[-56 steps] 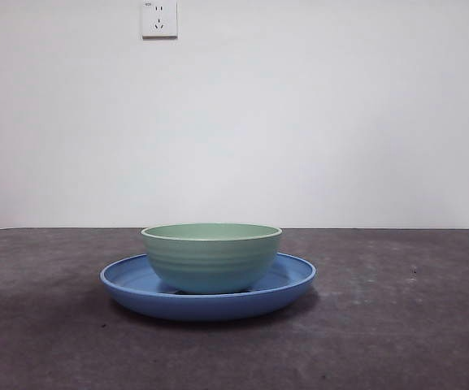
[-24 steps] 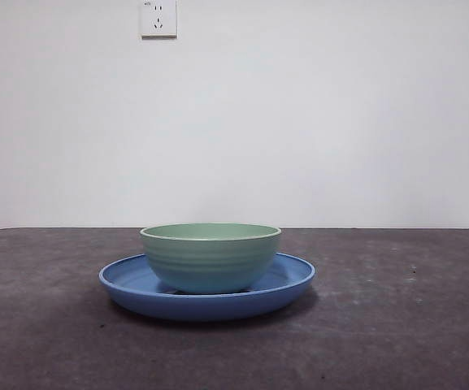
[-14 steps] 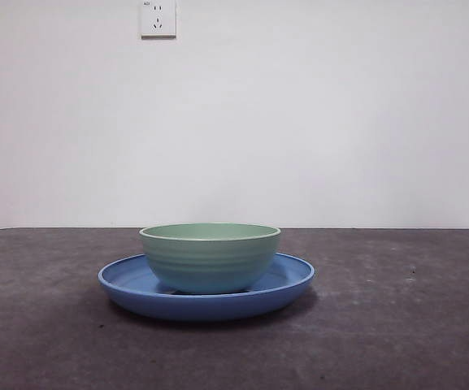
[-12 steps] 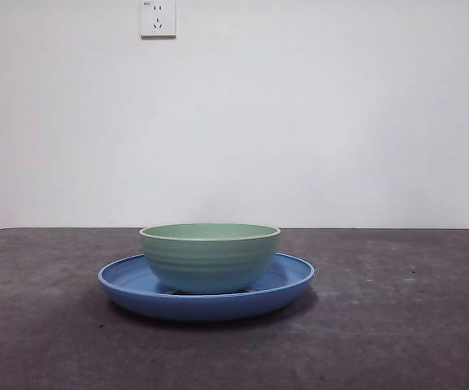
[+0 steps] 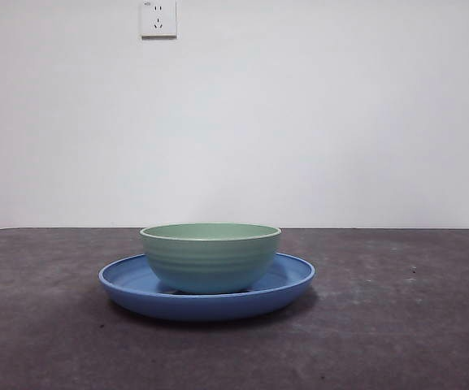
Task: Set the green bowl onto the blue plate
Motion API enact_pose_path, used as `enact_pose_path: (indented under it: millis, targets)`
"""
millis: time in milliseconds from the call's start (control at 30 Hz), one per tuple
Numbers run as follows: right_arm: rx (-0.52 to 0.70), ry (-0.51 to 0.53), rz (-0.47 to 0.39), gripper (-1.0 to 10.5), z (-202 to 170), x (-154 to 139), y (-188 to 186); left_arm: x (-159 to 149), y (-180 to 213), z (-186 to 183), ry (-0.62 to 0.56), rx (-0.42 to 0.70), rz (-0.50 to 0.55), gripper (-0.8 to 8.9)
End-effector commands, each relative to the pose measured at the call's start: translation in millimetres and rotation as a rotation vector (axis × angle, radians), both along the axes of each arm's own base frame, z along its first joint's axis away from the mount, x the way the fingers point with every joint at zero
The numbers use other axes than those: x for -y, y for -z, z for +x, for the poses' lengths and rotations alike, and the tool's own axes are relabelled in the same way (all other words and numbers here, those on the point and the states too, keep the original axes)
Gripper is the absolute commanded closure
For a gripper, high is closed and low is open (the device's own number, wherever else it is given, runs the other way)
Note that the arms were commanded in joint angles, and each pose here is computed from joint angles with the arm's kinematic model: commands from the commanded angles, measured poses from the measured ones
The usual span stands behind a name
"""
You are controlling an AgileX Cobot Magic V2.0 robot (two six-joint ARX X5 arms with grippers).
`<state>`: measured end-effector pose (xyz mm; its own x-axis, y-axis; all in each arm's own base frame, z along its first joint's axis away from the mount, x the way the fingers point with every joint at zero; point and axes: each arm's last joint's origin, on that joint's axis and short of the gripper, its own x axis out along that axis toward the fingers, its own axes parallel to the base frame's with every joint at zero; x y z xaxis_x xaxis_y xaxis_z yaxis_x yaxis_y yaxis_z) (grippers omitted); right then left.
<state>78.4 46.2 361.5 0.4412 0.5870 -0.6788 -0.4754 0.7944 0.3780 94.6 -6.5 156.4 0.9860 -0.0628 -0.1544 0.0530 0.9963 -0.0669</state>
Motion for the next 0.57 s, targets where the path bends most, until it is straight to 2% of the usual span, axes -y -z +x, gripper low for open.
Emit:
enact_pose_path:
  millis: [33,567]
  targets:
    - [0.023,-0.012,0.005,9.3,0.5,-0.8,-4.4,0.1,7.3,0.8,-0.002,-0.025,-0.001,7.85]
    - [0.031,0.005,-0.005,9.3,0.9,0.7,-4.4,0.1,7.2,0.8,-0.002,-0.024,-0.001,7.85]
